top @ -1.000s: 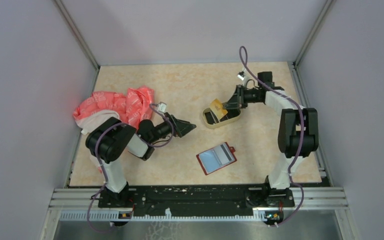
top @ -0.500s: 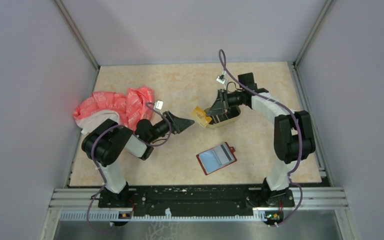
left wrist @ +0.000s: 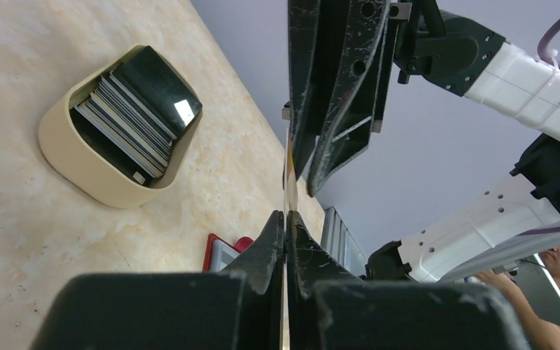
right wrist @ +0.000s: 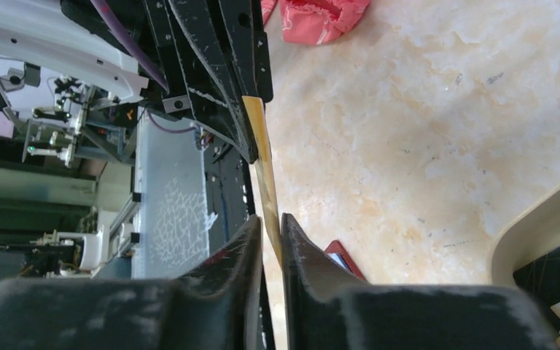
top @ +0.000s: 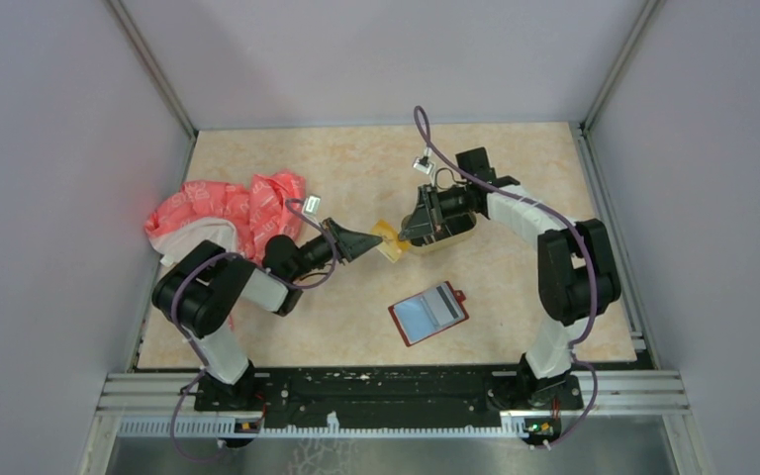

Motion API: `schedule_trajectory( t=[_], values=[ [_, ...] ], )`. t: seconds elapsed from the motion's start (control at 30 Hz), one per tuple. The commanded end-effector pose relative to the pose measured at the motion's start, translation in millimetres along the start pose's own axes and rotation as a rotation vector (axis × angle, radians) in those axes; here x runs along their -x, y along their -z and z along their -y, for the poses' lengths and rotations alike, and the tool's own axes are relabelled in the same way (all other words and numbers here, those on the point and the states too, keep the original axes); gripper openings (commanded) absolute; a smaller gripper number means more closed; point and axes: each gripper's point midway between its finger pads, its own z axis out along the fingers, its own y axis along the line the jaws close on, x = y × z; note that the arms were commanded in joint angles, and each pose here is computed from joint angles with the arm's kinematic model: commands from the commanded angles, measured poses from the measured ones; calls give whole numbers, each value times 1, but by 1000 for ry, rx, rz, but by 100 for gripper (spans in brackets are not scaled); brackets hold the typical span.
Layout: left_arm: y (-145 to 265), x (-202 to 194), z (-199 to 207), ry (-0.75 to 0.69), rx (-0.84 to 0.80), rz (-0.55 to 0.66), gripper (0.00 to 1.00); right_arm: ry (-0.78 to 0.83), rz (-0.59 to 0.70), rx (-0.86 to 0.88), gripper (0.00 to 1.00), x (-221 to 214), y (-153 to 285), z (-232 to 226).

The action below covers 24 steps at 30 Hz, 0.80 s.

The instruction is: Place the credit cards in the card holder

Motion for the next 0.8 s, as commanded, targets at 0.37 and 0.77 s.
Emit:
schedule_trajectory(
  t=[0.37, 0.77],
  values=[
    [55, 9, 86, -299, -250, 84, 0, 434, -139, 74, 68, -18, -22, -59],
    [62, 1, 97, -372, -238, -1, 20, 469, -182, 182, 0, -30, -39, -88]
  ],
)
